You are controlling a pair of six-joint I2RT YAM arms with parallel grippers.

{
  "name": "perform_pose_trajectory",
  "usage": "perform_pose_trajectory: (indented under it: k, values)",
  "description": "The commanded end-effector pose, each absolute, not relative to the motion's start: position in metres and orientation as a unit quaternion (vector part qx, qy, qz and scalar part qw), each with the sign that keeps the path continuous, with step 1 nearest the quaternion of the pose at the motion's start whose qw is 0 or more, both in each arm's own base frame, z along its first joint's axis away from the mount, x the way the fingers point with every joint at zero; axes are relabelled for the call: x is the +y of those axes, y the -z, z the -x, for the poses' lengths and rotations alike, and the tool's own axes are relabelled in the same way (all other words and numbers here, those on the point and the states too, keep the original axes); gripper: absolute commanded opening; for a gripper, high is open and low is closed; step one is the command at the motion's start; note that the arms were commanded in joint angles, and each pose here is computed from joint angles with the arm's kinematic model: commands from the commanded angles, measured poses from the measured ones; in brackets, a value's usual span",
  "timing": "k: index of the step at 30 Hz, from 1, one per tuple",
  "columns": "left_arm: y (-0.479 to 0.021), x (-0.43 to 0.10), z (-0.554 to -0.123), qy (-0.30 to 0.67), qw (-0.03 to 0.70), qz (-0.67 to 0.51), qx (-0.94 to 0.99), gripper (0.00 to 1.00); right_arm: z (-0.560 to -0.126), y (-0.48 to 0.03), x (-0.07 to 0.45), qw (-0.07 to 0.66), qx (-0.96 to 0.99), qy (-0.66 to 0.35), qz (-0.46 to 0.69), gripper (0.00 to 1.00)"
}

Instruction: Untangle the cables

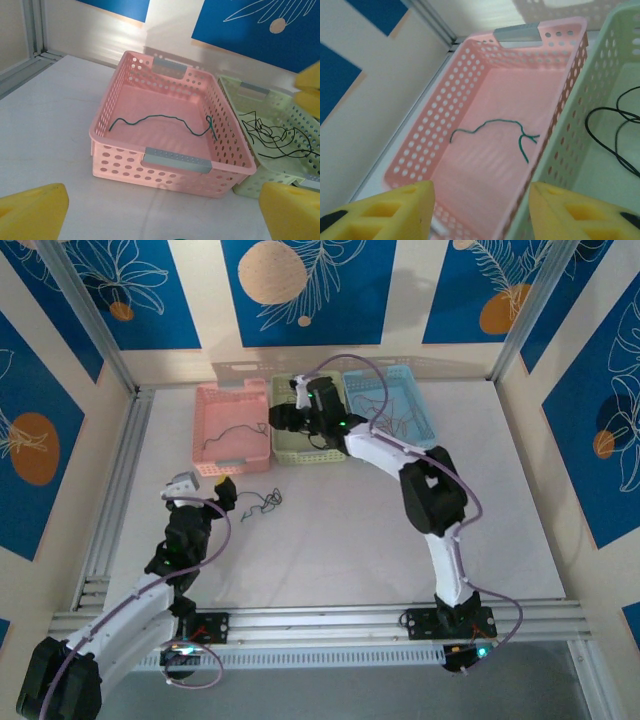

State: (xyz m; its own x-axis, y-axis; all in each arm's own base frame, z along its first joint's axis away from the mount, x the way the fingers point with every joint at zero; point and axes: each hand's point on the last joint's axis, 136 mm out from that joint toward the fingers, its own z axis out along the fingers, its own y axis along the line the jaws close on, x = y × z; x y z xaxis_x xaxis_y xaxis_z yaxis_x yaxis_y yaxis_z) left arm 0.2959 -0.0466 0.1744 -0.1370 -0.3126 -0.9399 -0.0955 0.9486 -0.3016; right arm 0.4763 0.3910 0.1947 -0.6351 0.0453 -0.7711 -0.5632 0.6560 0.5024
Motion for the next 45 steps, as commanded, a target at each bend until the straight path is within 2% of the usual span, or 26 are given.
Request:
perform_pose_trajectory:
  k: [1, 6, 9, 13, 17, 22, 27, 32, 36, 40, 42, 45]
  values:
    - [-0.176, -0.041, -0.296, 0.081, 0.647, 0.15, 0.744, 0.97, -0.443, -0.206, 0.389, 0.42, 0.774, -0.383, 0.278, 0.51]
    - [-0.176, -0.041, -0.296, 0.081, 0.646, 0.149, 0.745, 0.97, -0.374, -0.155, 0.407, 0.35, 0.734, -0.386, 0.435, 0.53]
    - [-0.175, -0.042, -0.297, 0.081, 0.645, 0.148, 0.745, 0.97, -0.352, -0.128, 0.409, 0.313, 0.726, -0.39, 0.472, 0.55]
    - [-0.176, -0.042, -0.297, 0.082, 0.645, 0.148, 0.745, 0.97, -0.339, -0.1, 0.414, 0.286, 0.729, -0.355, 0.511, 0.56]
    - [-0.176, -0.042, -0.297, 0.082, 0.645, 0.147, 0.745, 0.97, -0.33, -0.077, 0.421, 0.29, 0.714, -0.303, 0.56, 0.58]
    - [-0.176, -0.041, -0.296, 0.081, 0.646, 0.149, 0.744, 0.97, -0.344, -0.057, 0.425, 0.275, 0.746, -0.254, 0.551, 0.6]
    - [-0.176, -0.042, -0.297, 0.083, 0.646, 0.148, 0.744, 0.97, -0.331, -0.039, 0.432, 0.246, 0.739, -0.242, 0.579, 0.59]
    - [-0.175, -0.043, -0.297, 0.084, 0.644, 0.146, 0.746, 0.97, -0.322, -0.037, 0.431, 0.225, 0.734, -0.253, 0.588, 0.48]
    - [-0.175, -0.043, -0.298, 0.084, 0.644, 0.146, 0.747, 0.97, -0.317, -0.048, 0.43, 0.229, 0.724, -0.271, 0.591, 0.27]
    - [-0.175, -0.044, -0.298, 0.084, 0.642, 0.144, 0.748, 0.97, -0.317, -0.066, 0.423, 0.249, 0.717, -0.282, 0.587, 0.11]
    - [-0.174, -0.045, -0.299, 0.084, 0.641, 0.143, 0.749, 0.97, -0.318, -0.081, 0.418, 0.265, 0.712, -0.3, 0.577, 0.07]
    - [-0.174, -0.046, -0.3, 0.084, 0.64, 0.142, 0.751, 0.97, -0.322, -0.1, 0.408, 0.288, 0.709, -0.318, 0.559, 0.06]
